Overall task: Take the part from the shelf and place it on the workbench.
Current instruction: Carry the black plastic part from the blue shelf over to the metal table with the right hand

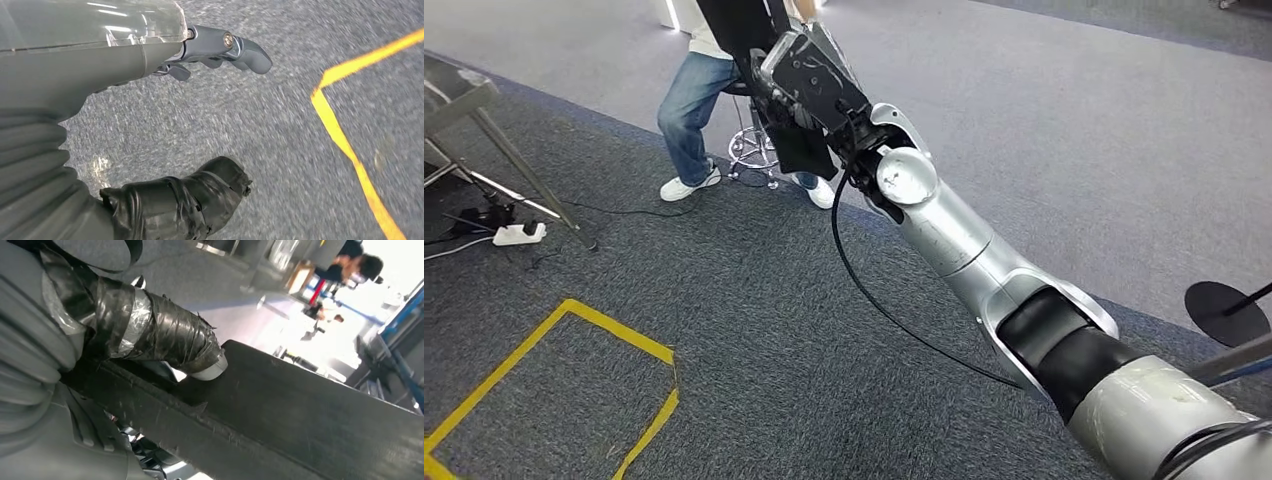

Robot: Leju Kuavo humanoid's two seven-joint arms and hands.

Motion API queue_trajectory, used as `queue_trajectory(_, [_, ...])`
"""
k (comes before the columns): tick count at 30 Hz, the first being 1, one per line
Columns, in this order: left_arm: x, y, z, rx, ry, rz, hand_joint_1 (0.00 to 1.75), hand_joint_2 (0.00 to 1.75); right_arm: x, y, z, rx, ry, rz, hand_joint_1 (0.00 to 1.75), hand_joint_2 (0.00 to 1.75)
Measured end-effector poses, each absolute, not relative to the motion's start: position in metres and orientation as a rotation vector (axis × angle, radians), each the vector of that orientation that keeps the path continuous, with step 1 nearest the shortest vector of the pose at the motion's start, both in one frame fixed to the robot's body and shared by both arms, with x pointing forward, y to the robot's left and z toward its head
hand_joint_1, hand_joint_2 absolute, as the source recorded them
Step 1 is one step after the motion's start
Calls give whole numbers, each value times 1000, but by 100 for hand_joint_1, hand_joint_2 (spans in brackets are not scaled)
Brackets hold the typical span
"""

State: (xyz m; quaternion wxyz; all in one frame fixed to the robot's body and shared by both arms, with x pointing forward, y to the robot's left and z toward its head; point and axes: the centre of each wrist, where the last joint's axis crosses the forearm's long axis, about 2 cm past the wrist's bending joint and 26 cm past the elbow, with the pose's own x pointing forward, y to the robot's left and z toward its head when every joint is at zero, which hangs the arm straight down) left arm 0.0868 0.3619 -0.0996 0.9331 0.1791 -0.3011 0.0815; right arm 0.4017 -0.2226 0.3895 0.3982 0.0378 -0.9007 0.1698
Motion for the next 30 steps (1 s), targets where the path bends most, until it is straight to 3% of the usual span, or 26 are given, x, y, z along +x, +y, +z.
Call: queue_trajectory(30, [88,363,-99,368,-617,166,0,175,400,-224,395,96,-2298,437,175,175])
